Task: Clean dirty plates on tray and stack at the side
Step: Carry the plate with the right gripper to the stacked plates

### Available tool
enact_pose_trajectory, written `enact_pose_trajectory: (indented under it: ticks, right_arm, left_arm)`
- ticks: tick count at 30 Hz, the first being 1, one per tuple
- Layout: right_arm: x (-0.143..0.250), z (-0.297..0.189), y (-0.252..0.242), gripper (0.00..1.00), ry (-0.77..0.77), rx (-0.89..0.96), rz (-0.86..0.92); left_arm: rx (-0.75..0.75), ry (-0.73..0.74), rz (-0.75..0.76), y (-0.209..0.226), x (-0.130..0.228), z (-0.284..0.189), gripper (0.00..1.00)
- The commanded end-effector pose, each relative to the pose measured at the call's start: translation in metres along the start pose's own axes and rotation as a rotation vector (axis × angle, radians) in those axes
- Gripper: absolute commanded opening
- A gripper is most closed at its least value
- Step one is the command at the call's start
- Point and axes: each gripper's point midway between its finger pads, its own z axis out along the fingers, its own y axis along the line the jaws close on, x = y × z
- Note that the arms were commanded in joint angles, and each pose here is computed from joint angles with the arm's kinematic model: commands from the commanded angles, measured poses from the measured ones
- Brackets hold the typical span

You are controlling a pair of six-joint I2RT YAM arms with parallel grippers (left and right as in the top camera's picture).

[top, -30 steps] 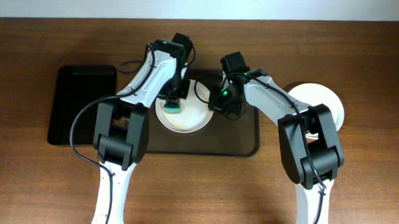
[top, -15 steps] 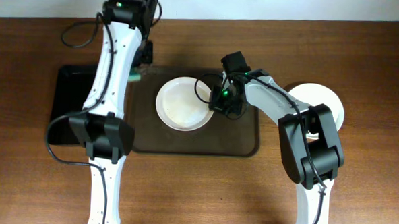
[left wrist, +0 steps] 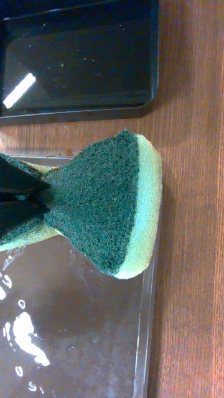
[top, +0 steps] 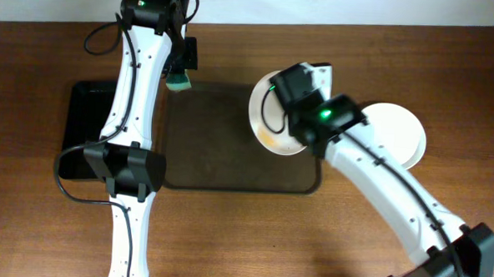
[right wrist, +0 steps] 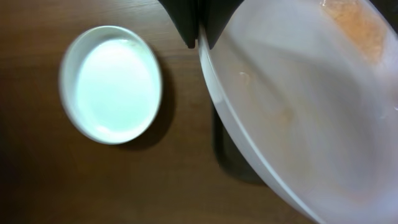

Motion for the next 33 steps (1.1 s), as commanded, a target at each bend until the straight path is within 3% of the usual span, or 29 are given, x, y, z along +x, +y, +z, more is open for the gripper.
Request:
enact_pose_trajectory:
  ticks: [1,4,9,19,21,24,26,29,32,33]
  right_arm:
    - [-0.028,-0.043,-0.022,0.04,-0.26,0.299,0.001]
    - [-0.04,-0.081,-0.023,0.04,-0.427,0.446,-0.03]
    - [-0.045,-0.103,-0.023,0.04,-0.515,0.516,-0.036]
    - [-0.044,-0.098,-0.013,0.04,-0.499,0.448,-0.012]
    - [-0.049,-0.106,-0.024,0.04,-0.538,0.523,-0.001]
    - [-0.049,-0.097,-0.005,0.04,-0.494,0.416,-0.031]
    - [-0.052,-0.097,-0.013,0.04,-0.504,0.45,-0.011]
    - [-0.044,-0.074,0.003,0.04,-0.405,0.306,-0.03]
    - [-0.053,-0.087,-0.014,0.04,-0.467,0.4,0.008]
    - [-0.048,-0.081,-0.006,0.04,-0.431,0.338,-0.011]
  left_arm:
    - [0.001,0.035,-0.014,0.001,0.002,0.016,0.01]
    - [0.014,0.076,-0.011,-0.004,0.007,0.033,0.01]
    - [0.04,0.087,-0.01,-0.01,0.008,0.037,0.01]
    - [0.04,0.088,-0.01,-0.01,0.008,0.037,0.01]
    - [0.039,0.089,-0.01,-0.009,0.008,0.037,0.01]
    - [0.039,0.091,-0.01,-0.009,0.009,0.037,0.01]
    - [0.039,0.091,-0.01,-0.009,0.009,0.037,0.01]
    - [0.039,0.091,-0.01,-0.009,0.009,0.037,0.01]
    - [0.039,0.091,-0.01,-0.009,0.009,0.037,0.01]
    - [0.038,0.091,-0.01,-0.009,0.009,0.037,0.01]
